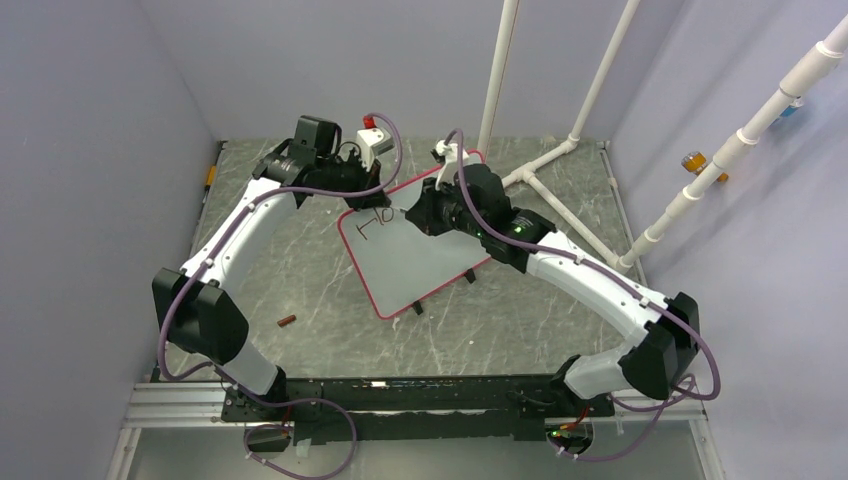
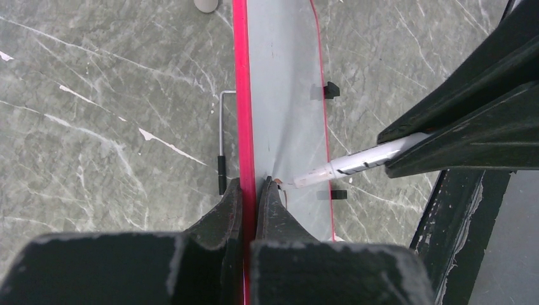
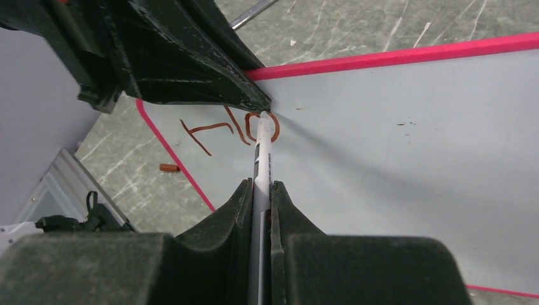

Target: Write a sentence on the whiteboard

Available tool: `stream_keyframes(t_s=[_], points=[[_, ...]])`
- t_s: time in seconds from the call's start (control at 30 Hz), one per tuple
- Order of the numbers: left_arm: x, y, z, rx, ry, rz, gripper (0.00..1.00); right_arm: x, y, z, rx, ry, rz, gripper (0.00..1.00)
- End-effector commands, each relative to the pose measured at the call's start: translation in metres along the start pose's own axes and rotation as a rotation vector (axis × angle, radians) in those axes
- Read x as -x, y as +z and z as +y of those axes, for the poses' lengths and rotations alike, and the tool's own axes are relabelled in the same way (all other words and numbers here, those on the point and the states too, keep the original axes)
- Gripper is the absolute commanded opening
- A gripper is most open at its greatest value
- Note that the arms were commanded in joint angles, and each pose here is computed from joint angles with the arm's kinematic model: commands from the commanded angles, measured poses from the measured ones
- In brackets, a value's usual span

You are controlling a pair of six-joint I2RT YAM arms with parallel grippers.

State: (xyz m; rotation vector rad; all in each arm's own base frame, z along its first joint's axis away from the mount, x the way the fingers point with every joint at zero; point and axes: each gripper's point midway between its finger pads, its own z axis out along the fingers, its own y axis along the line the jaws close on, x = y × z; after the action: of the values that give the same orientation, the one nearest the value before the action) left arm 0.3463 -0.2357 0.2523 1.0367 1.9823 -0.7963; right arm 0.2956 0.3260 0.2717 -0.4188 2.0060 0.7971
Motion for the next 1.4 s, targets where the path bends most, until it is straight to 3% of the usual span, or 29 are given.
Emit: stream_keyframes(t_s=[0.0,0.97,1.37], points=[[-0.009,-0.002,0.007,0.051,0.107,0.04,0.0,0.026,-0.023,0.015,0.05,0.007,-0.082,0.0],[-0.007,-0.004,0.005,0.045,0.111,0.033,0.0,0.038,-0.007,0.0,0.034,0.055,-0.086,0.0],[-0.006,-0.005,0.004,0.045,0.116,0.031,0.0,0.009,-0.001,-0.016,-0.012,0.069,-0.029,0.0]])
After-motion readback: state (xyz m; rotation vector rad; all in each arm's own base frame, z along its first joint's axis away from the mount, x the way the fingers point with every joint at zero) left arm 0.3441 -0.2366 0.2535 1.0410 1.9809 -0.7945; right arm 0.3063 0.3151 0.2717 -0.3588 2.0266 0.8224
